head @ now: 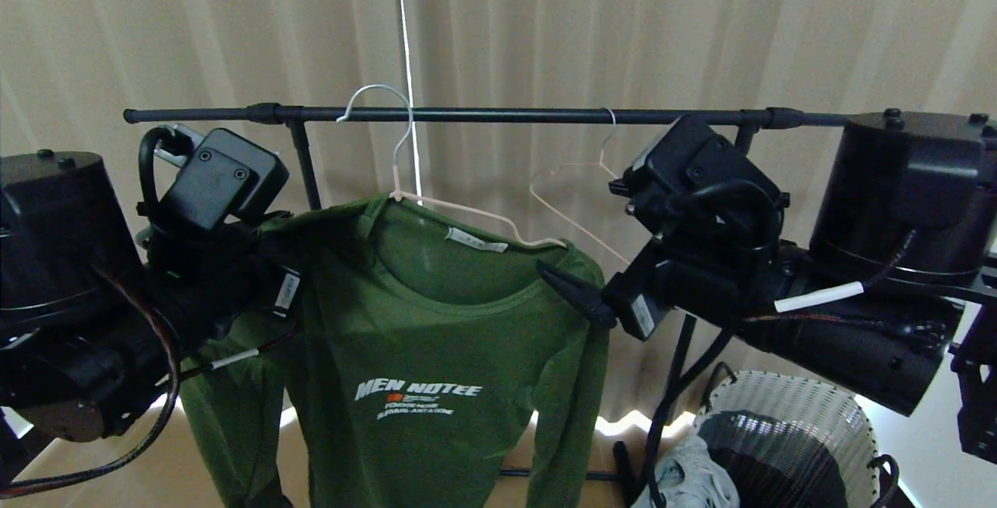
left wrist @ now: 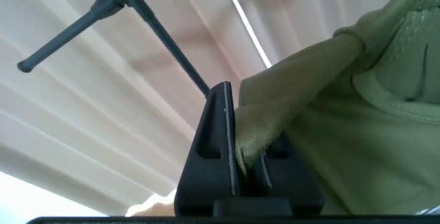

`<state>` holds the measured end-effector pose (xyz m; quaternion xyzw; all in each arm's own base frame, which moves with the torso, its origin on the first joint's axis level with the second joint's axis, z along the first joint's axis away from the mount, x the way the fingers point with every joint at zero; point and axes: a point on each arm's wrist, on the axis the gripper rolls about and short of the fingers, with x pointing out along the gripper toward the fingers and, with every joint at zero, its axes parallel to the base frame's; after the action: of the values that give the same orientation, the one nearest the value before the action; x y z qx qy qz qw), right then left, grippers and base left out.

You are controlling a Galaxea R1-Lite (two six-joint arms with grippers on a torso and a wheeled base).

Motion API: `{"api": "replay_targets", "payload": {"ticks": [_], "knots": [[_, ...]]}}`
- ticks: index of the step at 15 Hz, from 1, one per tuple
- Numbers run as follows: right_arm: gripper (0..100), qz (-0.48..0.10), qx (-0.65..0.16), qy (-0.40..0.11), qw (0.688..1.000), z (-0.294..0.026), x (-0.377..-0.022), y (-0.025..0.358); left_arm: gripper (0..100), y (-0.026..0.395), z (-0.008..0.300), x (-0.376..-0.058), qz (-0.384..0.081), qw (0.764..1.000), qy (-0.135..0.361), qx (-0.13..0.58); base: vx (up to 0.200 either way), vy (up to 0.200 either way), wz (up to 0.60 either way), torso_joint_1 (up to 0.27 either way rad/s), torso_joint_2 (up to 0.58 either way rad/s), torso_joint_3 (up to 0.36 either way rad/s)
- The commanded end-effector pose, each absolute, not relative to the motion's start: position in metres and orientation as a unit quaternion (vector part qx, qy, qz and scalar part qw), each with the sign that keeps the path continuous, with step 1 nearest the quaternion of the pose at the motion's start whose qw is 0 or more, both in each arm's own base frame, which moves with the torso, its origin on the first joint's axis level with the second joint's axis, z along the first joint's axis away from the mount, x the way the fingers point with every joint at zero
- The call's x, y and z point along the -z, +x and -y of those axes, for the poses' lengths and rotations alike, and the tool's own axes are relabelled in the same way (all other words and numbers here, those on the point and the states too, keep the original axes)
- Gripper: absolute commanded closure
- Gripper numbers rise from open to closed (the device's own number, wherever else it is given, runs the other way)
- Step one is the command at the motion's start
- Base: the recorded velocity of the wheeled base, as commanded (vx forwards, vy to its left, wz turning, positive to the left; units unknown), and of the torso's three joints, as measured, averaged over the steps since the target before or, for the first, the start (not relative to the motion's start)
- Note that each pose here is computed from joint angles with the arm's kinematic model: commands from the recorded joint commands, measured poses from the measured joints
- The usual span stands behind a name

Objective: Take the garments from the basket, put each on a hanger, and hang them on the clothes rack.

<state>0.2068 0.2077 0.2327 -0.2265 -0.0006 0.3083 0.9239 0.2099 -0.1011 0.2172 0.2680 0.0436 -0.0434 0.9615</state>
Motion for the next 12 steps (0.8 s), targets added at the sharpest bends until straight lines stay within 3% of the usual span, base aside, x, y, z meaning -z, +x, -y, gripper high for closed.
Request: {"api": "replay_targets", "payload": {"ticks": [1, 7, 12], "knots": [[0, 0.002, -0.309, -0.236, 0.921, -0.226, -0.230, 0.224, 100, 0.207, 0.104, -0.216, -0.042, 0.961, 0.268, 0.052, 0.000, 0.000, 0.00, 0.000, 0.00, 0.000], [0, -0.002, -0.303, -0.258, 0.917, -0.247, -0.219, 0.247, 100, 0.199, 0.111, -0.218, -0.032, 0.960, 0.267, 0.072, 0.000, 0.000, 0.00, 0.000, 0.00, 0.000], [0, -0.001, -0.291, -0.255, 0.922, -0.242, -0.220, 0.255, 100, 0.198, 0.108, -0.219, -0.031, 0.961, 0.266, 0.067, 0.000, 0.000, 0.00, 0.000, 0.00, 0.000]]}}
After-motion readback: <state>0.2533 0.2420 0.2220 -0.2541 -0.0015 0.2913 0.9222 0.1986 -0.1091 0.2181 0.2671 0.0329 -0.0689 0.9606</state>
